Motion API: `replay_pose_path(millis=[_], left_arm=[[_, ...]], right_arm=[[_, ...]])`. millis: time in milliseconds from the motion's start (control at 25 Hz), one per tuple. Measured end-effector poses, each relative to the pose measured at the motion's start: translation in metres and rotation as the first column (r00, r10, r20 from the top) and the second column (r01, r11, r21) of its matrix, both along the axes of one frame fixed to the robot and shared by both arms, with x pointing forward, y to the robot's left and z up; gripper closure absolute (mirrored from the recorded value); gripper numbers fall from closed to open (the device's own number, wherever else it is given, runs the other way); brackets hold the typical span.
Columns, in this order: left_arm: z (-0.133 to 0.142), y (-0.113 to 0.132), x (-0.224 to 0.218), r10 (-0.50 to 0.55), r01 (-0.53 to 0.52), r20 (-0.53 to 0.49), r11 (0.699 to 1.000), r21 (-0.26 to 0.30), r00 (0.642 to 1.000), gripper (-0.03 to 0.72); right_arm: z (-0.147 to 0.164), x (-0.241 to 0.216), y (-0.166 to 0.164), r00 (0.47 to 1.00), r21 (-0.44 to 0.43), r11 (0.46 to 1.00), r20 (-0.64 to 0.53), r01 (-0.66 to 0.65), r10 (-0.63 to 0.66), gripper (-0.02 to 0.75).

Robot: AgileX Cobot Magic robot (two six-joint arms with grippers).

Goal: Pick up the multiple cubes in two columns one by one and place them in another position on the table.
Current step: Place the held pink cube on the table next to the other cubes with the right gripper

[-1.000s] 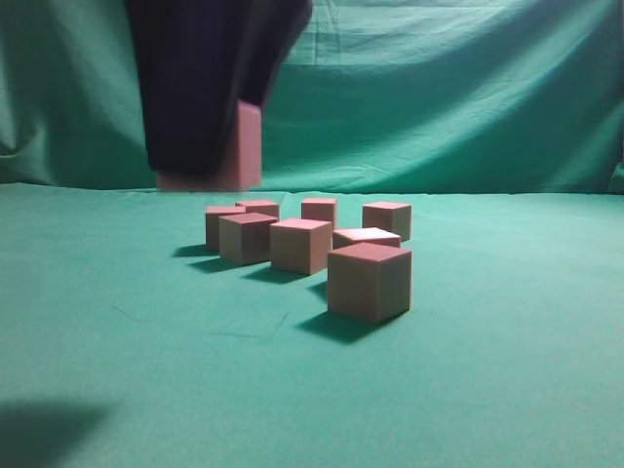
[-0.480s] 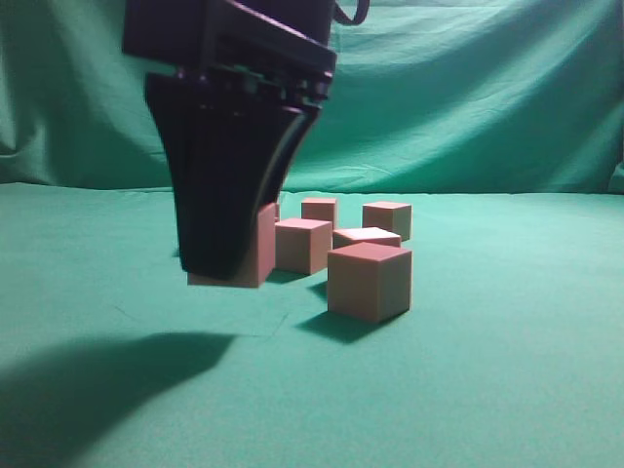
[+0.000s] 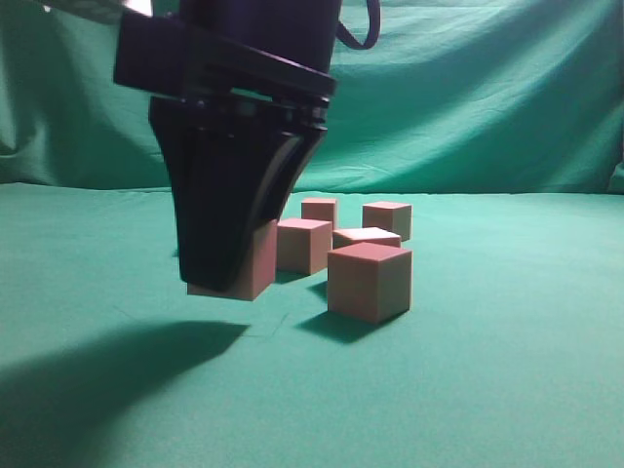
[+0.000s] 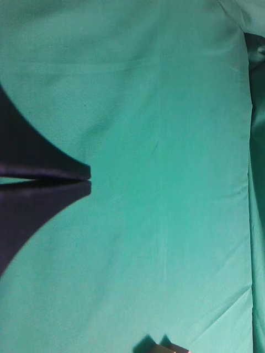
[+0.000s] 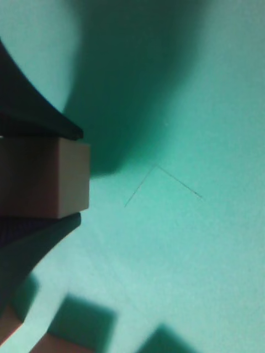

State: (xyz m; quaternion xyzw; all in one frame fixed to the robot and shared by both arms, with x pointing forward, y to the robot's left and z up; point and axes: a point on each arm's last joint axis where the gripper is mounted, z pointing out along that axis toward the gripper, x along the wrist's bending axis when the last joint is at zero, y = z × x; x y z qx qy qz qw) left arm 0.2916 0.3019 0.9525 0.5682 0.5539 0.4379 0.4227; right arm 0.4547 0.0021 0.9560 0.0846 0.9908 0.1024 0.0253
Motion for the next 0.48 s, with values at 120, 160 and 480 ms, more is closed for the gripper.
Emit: replay_pose_path(millis=[120,160,480], left_arm=[[0.0,0.0,0.0,0.0,0.0,0.0,1.0,0.0,1.0,0.688],[0.0,0.0,0.0,0.0,0.0,0.0,1.0,0.0,1.0,0.688],[0.0,0.0,0.0,0.0,0.0,0.0,1.0,0.0,1.0,0.688]], right_arm=[[0.0,0.0,0.0001,1.0,0.003,1.0,-0.003,0.006,-0.006,0.486],[0.0,0.0004,-0.0002,1.0,0.004,1.0,-0.004,0.009,-0.009,0.486],[0.0,0.002,-0.0017,1.0,0.001,1.0,-0.008,0.021,-0.021,0.486]])
